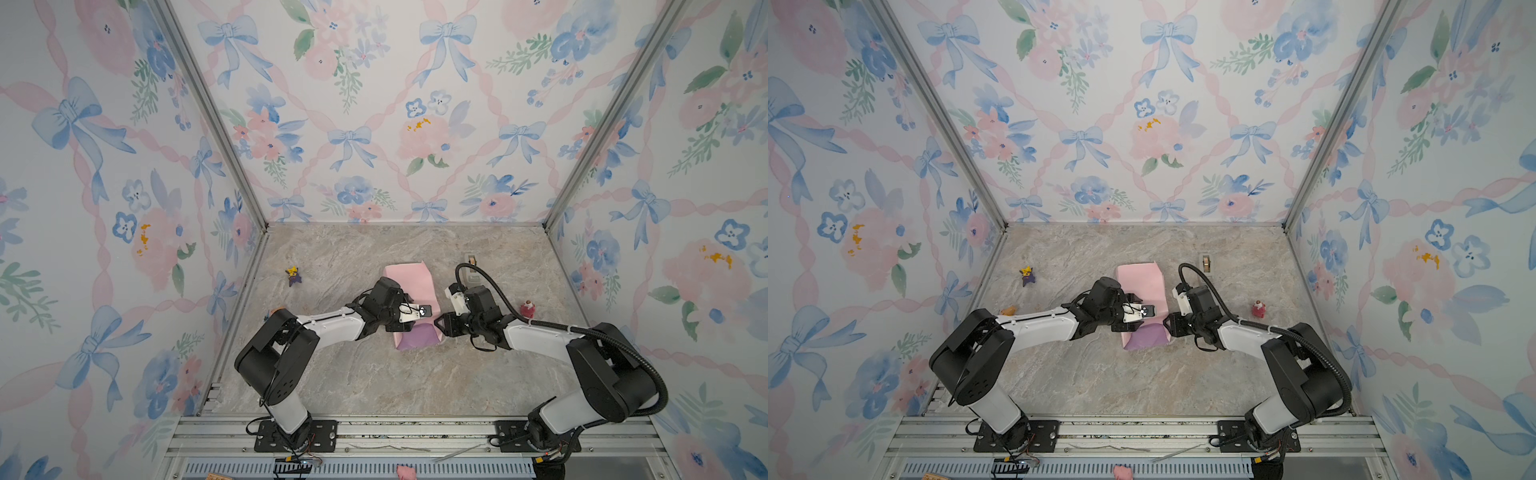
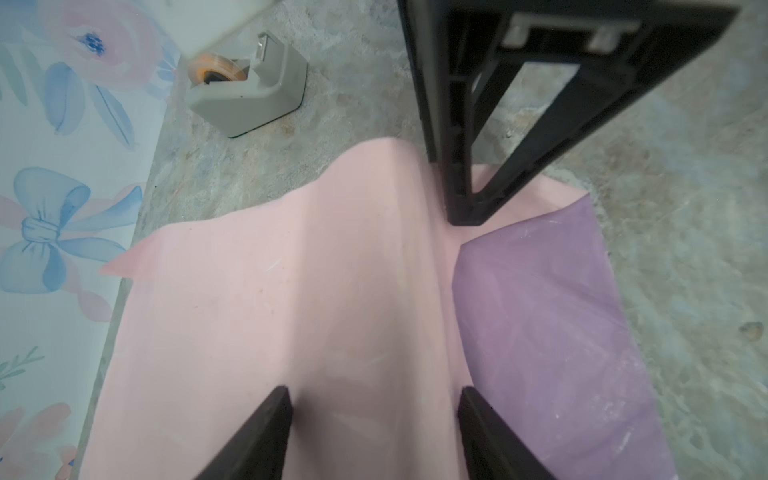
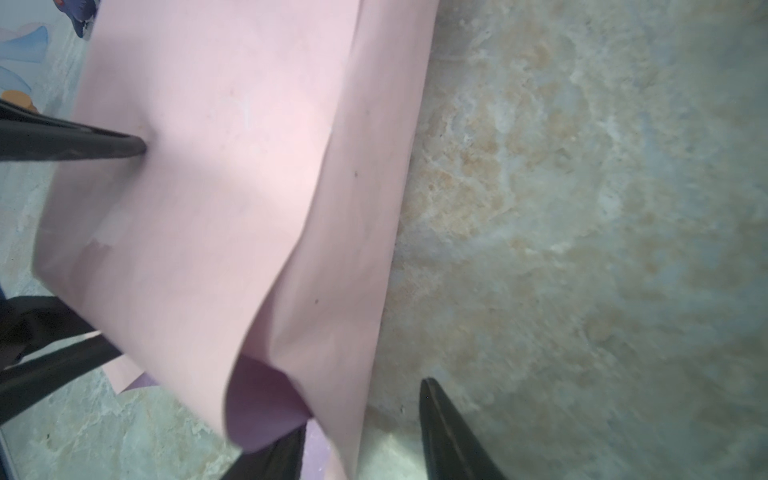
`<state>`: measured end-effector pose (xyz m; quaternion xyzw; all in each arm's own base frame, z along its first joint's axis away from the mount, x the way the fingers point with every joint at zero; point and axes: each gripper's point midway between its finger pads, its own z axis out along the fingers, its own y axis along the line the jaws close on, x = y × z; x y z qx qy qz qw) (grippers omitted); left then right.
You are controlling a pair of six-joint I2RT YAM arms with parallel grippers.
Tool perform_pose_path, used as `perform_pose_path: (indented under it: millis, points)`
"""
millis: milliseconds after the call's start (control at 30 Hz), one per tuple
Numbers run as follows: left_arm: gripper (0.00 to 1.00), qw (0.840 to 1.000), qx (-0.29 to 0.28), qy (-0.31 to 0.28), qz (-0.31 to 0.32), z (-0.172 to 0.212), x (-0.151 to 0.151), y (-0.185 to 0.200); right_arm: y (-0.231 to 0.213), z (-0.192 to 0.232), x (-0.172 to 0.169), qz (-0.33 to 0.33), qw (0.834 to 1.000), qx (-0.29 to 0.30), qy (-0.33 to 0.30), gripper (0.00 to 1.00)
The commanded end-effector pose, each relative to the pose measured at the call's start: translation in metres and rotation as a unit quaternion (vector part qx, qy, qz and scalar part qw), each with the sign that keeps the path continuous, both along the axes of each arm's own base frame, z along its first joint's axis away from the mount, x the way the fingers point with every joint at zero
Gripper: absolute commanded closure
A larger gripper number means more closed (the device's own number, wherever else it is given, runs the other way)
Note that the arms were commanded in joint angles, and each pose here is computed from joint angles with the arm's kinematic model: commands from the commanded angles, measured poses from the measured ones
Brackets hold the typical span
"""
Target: Wrap the gift box in paper
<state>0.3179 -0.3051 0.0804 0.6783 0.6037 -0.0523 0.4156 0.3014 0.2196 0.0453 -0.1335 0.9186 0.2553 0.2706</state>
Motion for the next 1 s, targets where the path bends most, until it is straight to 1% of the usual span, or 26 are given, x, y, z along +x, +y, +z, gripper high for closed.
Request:
perform_pose_path:
  millis: [0, 167, 267, 400, 567, 967]
  points:
    - [0.27, 0.999, -0.038, 0.028, -0.023, 0.016, -0.018, -0.008, -0.001, 0.008, -0.004, 0.014, 1.000, -0.014, -0.009, 0.53]
    - [0.26, 0.994, -0.103, 0.026, -0.042, 0.052, -0.022, -0.023, -0.009, 0.012, -0.019, 0.025, 1.000, -0.018, -0.004, 0.50]
    - [0.28, 0.992, -0.115, 0.024, -0.040, 0.058, -0.020, -0.026, -0.014, 0.019, -0.025, 0.025, 1.000, -0.005, -0.007, 0.47]
    - [0.31, 0.995, -0.093, 0.024, -0.015, 0.042, -0.009, -0.024, -0.022, 0.026, -0.022, 0.009, 1.000, 0.013, -0.011, 0.46]
    - [0.37, 0.998, -0.058, 0.023, 0.015, 0.018, 0.001, -0.016, -0.021, 0.027, -0.014, 0.003, 1.000, 0.014, -0.012, 0.46]
    - [0.48, 1.000, -0.005, 0.014, 0.016, -0.004, -0.001, -0.007, -0.001, 0.017, 0.012, 0.003, 1.000, -0.003, -0.015, 0.49]
